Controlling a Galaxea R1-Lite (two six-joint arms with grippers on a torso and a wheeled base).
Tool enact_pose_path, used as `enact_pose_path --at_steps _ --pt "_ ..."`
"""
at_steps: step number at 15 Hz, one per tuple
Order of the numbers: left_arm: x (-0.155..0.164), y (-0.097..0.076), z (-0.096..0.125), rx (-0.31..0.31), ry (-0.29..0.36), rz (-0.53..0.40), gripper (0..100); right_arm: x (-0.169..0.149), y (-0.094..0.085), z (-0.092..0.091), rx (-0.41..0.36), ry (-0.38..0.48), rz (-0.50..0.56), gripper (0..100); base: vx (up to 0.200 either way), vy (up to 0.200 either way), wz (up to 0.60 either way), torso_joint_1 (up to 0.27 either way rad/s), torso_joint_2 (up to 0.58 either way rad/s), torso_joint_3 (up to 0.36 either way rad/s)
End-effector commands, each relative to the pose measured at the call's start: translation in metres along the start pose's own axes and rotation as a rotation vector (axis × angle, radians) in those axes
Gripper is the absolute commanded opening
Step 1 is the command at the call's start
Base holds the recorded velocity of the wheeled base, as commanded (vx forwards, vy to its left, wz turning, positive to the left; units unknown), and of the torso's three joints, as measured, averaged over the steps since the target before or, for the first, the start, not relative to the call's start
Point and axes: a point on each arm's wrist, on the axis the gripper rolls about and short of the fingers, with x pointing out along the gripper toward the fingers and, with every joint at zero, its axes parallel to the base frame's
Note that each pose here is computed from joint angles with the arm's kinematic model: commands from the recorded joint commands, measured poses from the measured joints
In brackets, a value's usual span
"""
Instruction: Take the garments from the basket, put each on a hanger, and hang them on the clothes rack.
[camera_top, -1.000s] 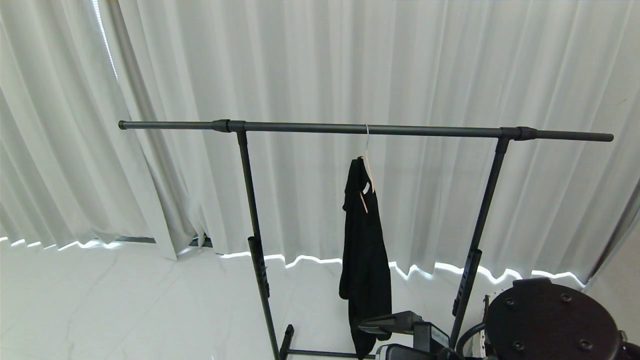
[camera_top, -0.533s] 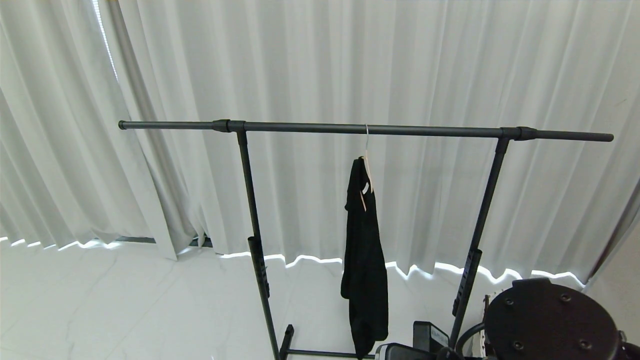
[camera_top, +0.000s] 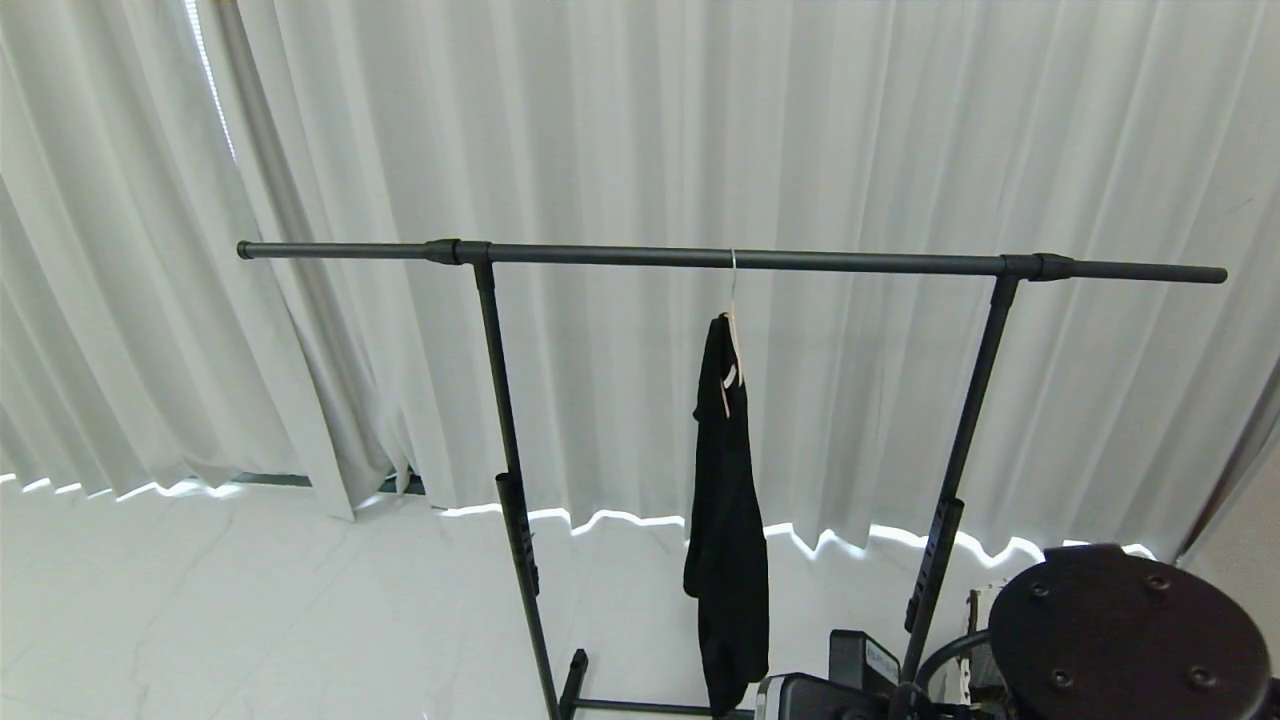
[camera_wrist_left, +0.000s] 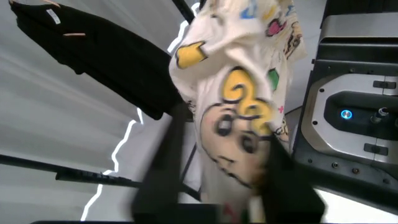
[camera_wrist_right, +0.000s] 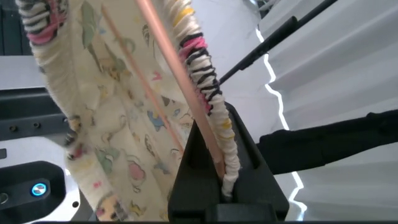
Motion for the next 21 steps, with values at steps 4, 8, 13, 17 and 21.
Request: enact_pose_path --at_steps 4,8,13,17,21 --pt "-0.005 0.008 -0.002 -0.046 -0.004 0.085 100 -0.032 -0.026 -0.019 0.022 0.015 -0.119 0 0.000 0.000 0.00 0.000 0.00 0.000" --pt "-0.004 0.017 -0.008 -0.093 0.001 0.192 100 -0.067 -0.045 -0.032 0.077 0.034 -0.233 0 0.000 0.000 0.00 0.000 0.00 0.000" --pt "0.001 0.013 -0.042 -0.198 0.151 0.257 100 -0.092 -0.046 -0.028 0.079 -0.025 -0.282 0 0.000 0.000 0.00 0.000 0.00 0.000" --pt "0.001 0.011 -0.060 -0.249 0.231 0.299 100 -0.099 -0.045 -0.025 0.077 -0.036 -0.283 0 0.000 0.000 0.00 0.000 0.00 0.000" --pt "0.002 0.011 -0.060 -0.266 0.226 0.286 0 -0.100 -0.047 -0.021 0.074 -0.053 -0.286 0 0.000 0.000 0.00 0.000 0.00 0.000"
